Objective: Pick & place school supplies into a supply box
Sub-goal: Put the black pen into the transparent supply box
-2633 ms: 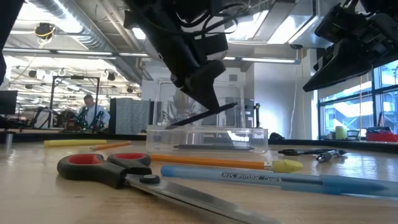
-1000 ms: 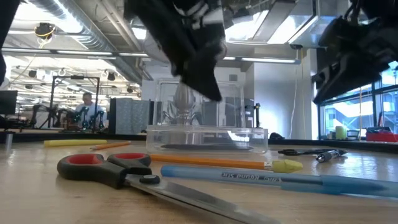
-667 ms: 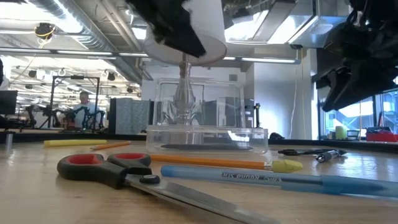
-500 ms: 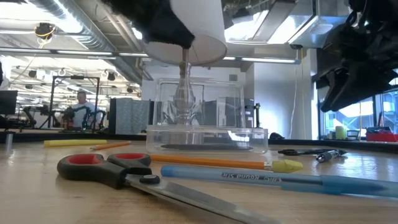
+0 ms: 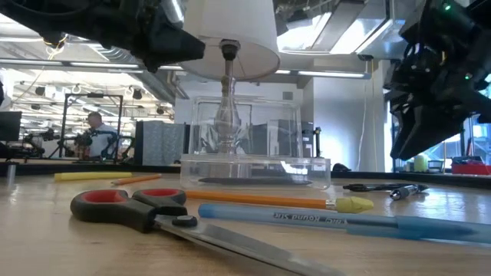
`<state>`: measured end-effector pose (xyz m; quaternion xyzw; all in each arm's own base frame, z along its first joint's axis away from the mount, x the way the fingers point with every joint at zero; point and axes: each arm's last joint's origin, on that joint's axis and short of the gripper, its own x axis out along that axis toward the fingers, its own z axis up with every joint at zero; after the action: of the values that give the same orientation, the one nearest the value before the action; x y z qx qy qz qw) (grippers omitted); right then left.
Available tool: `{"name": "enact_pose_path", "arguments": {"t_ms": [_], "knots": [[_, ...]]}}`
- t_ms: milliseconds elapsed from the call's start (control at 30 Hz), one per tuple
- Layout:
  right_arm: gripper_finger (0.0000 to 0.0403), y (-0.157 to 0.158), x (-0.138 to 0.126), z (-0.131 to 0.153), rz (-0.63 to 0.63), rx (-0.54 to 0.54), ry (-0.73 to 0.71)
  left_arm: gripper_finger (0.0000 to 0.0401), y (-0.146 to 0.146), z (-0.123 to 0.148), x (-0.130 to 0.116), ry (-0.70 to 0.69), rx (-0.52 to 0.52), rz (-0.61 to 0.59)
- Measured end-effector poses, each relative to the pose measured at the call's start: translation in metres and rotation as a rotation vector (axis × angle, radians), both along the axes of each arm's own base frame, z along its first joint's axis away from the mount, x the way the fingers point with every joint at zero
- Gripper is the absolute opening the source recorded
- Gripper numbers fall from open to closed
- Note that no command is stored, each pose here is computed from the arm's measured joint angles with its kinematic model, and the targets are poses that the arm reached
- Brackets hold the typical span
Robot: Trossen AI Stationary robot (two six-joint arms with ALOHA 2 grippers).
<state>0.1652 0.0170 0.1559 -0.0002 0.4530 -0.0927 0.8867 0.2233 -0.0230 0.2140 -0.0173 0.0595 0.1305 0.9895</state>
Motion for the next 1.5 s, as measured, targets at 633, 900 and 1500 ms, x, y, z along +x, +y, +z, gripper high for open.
{"name": "enact_pose_path", "arguments": {"t_ms": [633, 900, 1500], "knots": [[0.0158, -0.005, 0.011, -0.031, 0.072, -0.038, 0.197, 0.012, 0.001, -0.004, -0.002, 0.019, 0.029, 0.011], [0.0147, -0.014, 0.018, -0.038, 0.089, 0.081, 0.218, 0.0117, 0.001, -0.004, -0.002, 0.019, 0.029, 0.011], [0.0049, -0.017, 0.017, -0.039, 0.079, 0.117, 0.227, 0.012, 0.001, -0.004, -0.002, 0.025, 0.03, 0.011]]}}
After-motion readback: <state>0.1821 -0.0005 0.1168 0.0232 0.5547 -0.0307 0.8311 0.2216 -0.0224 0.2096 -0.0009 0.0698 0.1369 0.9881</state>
